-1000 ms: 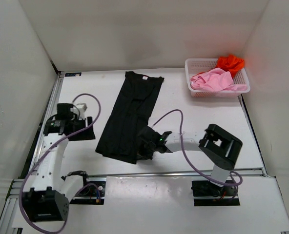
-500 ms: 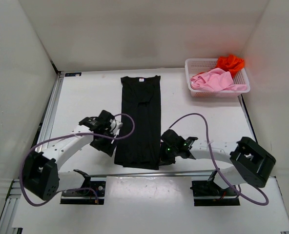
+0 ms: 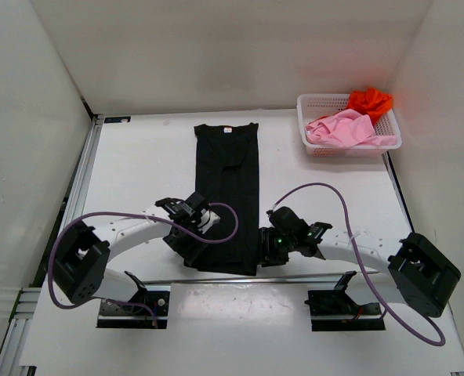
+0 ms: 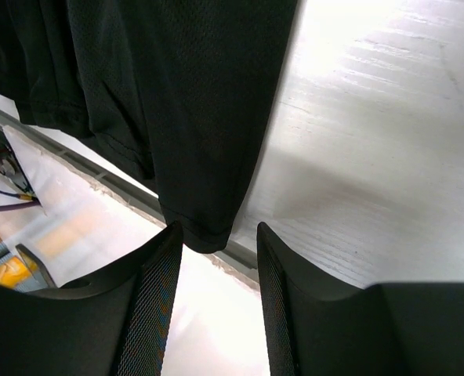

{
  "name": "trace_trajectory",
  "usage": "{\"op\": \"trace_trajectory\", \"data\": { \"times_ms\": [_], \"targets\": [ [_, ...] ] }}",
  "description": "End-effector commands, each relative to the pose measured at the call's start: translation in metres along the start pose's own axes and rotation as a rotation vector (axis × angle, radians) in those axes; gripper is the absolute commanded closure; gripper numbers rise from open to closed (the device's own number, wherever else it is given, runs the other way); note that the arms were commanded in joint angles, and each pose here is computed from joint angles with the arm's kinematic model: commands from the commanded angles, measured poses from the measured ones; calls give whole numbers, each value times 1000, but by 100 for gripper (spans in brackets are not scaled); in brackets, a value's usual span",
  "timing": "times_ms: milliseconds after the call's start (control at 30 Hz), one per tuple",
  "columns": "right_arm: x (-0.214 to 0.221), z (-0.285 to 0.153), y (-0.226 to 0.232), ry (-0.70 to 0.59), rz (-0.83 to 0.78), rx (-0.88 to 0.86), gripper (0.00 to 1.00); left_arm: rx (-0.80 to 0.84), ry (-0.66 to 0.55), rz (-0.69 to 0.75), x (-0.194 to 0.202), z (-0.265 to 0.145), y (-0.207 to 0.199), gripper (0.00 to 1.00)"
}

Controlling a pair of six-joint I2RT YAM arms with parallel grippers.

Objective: Fold and stack the t-shirts
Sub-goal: Rotate the tshirt 90 degrees

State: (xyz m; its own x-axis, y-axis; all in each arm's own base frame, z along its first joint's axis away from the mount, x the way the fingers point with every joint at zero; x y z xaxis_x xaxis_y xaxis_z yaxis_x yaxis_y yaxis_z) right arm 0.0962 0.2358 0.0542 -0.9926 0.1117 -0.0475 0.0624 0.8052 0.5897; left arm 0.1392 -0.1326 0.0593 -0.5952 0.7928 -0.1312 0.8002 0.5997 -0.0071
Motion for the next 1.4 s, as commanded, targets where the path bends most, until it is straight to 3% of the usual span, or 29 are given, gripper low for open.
{"op": "trace_trajectory", "data": {
  "times_ms": [0, 133, 267, 400, 433, 467, 600, 667, 767, 967, 1200, 1333, 1367],
  "targets": [
    [1, -3, 0, 13, -23, 1, 52, -3, -41, 26, -12, 10, -2, 21],
    [-4, -1, 6, -1, -6, -2, 52, -53, -95, -32, -33, 6, 20, 25],
    [-8, -1, 13, -19, -3, -17, 52, 40, -298, -155, -78, -43, 46, 27],
    [-9, -3, 12, -27, -3, -12, 52, 164, -469, -219, -78, -77, 48, 15],
    [-7, -3, 10, -27, 7, -11, 52, 252, -519, -204, -79, -82, 37, 4],
    [-7, -3, 10, -27, 7, -11, 52, 275, -540, -193, -75, -83, 30, 0],
    [-4, -1, 3, -18, 12, 4, 52, 411, -375, -218, -41, -34, -1, 3],
    [-3, 0, 1, -18, 23, 4, 52, 385, -393, -240, -39, -25, 7, 3],
    [-2, 1, -1, -18, 32, 4, 52, 378, -328, -302, -32, -10, 17, 5],
    [-5, 0, 5, -27, 36, -13, 52, 347, -245, -384, -29, 3, 38, 10],
    [-3, 1, 2, -23, 57, -5, 52, 411, -81, -392, 5, 27, 8, 23],
    [1, 3, 9, -11, 32, -16, 52, 418, -63, -397, 12, 26, 4, 24],
    [1, 3, 14, -8, 21, -21, 52, 444, -51, -404, 14, 25, 0, 30]
  ]
}}
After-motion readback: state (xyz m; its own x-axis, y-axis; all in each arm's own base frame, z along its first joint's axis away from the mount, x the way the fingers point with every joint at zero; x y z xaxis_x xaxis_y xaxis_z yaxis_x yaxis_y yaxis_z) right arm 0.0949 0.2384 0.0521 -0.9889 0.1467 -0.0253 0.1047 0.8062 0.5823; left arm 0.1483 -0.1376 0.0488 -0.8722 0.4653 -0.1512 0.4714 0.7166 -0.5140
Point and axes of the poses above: each gripper's point midway between its finger pads, its own z axis out along the fingers, its own y axis along the line the jaws close on, x = y × z, the point moved 3 cm from there along -z, back along the fingers, and after that the axes turned 11 degrees about z, right-handed, at the moved point
